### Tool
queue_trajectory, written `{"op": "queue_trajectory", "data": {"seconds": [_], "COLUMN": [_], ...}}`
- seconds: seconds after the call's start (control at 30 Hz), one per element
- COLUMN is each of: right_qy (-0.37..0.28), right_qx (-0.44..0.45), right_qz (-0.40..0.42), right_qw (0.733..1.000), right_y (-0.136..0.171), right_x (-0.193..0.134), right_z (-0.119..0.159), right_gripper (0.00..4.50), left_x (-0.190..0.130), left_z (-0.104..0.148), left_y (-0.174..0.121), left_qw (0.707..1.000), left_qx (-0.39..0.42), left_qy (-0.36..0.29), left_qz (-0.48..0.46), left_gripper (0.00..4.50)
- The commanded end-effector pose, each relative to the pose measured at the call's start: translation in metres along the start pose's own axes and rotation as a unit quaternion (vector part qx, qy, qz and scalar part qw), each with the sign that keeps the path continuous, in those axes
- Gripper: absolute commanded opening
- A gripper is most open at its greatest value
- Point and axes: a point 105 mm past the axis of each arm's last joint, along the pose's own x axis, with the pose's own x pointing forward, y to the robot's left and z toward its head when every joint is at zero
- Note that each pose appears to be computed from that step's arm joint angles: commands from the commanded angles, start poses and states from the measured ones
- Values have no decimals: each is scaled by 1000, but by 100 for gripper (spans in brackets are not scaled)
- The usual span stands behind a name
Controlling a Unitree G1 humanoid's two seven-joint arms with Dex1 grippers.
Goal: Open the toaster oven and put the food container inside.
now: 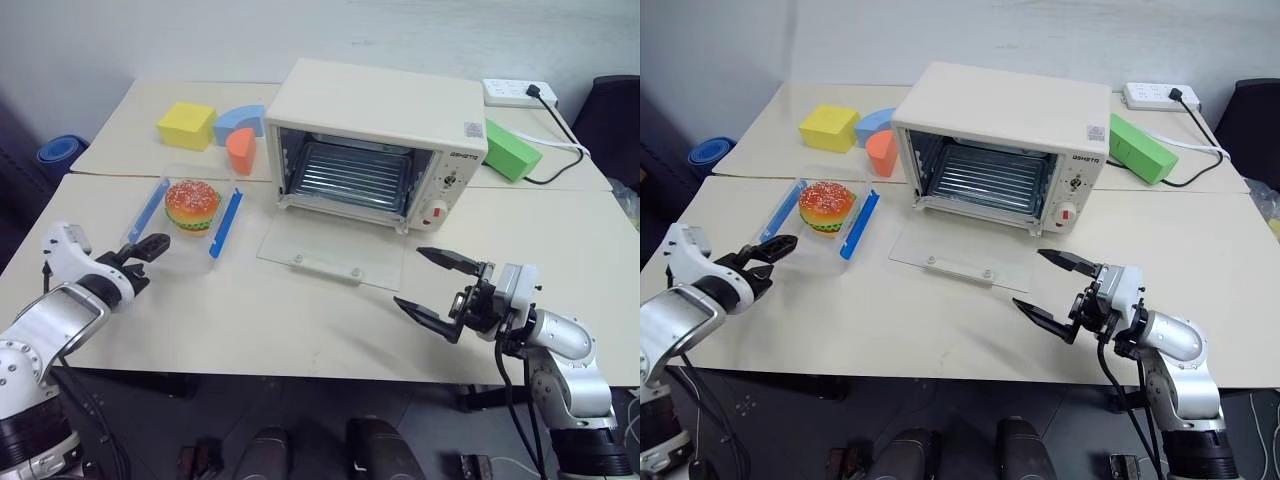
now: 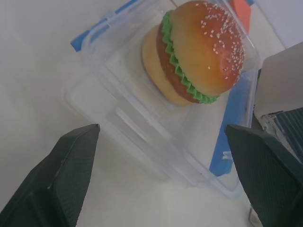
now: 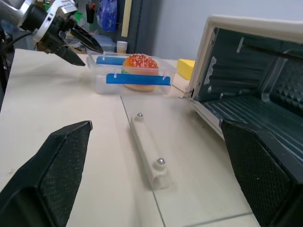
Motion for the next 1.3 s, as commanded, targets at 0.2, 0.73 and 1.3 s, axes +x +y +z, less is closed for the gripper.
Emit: {"op": "queue_trajectory", "data": {"seconds": [0.2,0.73,1.3], "right_qy": [-11,1,46], "right_qx": [-17,-26,-33], "right_qz": [-9,-30,-116], "right_qw": [1000,999,992], "right_y": [4,3,4], "right_x": [-5,-14,-50], "right_z": [8,4,3], "right_gripper": [450,450,450], "left_x": [14,13,30], "left_z": [15,69,31], "left_y": [17,22,-122], "left_qw": [998,991,930], "left_qx": [7,119,316], "left_qy": [3,-22,102], "left_qz": [62,66,-160], "left_gripper": [408,27,27]}}
